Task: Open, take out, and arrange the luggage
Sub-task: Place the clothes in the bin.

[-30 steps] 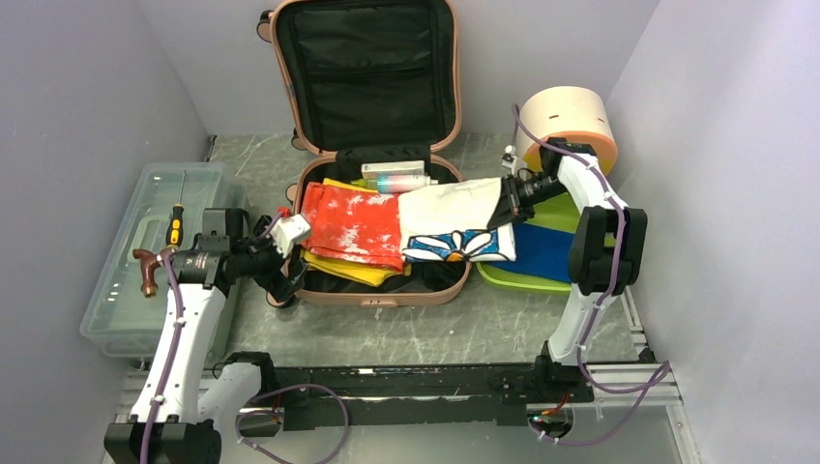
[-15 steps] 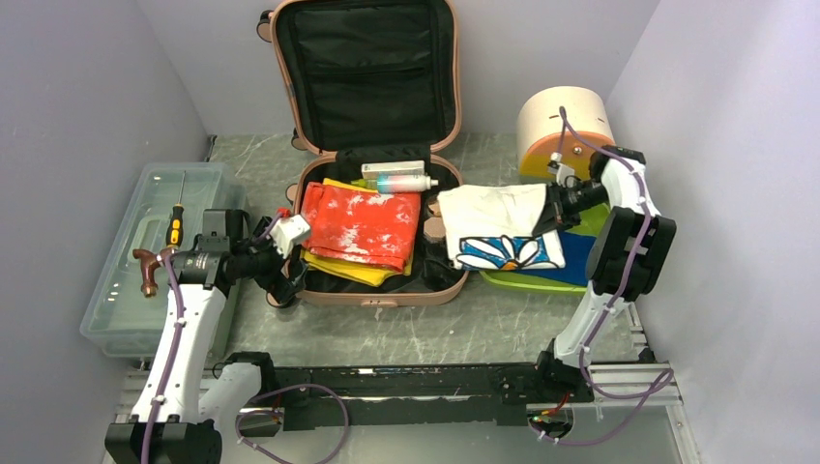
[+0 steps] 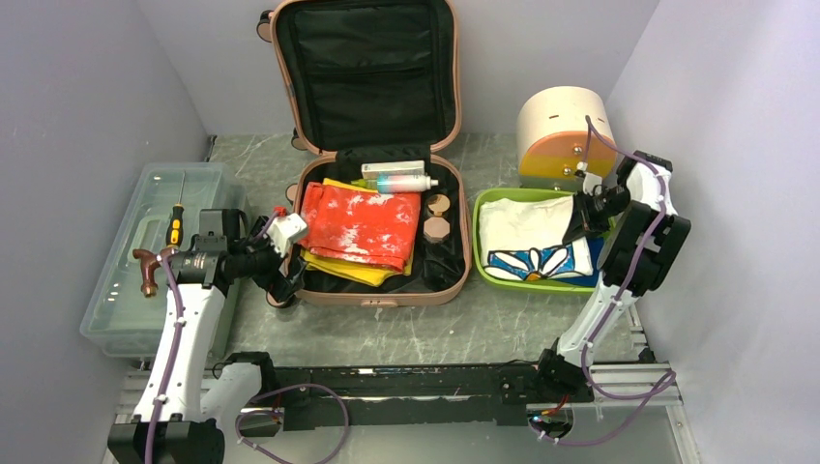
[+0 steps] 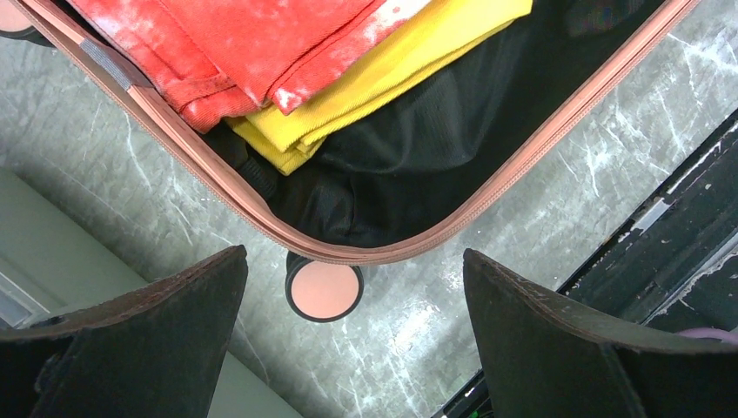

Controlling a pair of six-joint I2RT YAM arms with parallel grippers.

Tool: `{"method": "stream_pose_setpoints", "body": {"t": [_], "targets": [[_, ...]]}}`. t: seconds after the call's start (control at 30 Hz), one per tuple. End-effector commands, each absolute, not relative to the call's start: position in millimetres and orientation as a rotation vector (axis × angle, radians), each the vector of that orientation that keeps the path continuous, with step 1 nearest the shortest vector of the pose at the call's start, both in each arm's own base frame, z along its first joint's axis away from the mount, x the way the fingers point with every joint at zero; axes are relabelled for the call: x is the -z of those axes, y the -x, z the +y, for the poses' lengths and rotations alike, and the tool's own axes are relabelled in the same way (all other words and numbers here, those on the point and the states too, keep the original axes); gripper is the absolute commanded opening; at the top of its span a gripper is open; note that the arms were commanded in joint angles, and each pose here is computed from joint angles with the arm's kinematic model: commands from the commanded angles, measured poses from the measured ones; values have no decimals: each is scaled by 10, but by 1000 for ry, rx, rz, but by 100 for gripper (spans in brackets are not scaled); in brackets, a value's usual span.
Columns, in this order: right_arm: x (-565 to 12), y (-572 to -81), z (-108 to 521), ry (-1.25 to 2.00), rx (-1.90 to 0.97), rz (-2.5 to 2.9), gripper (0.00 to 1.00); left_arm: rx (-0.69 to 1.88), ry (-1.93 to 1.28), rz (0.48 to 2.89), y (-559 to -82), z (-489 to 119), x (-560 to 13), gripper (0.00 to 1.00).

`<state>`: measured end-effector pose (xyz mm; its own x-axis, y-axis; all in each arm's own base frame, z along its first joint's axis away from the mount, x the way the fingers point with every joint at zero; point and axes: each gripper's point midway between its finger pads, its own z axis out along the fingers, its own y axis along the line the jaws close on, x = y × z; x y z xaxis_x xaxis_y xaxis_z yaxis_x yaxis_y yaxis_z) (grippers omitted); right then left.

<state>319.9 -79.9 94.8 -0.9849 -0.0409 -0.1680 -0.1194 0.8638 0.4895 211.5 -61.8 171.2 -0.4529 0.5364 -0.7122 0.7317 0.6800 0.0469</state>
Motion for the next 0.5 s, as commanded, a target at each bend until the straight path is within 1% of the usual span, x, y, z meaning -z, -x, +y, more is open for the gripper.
{"method": "stream_pose_setpoints", "body": {"t": [0.0, 0.47], "targets": [[-1081, -3210, -943, 173, -694, 2858, 0, 396, -949, 2149, -2122, -674, -1734, 99], [-1019, -3203, -1176, 134, -588, 2878, 0, 409, -940, 2152, -2112, -675, -1713, 99]]}}
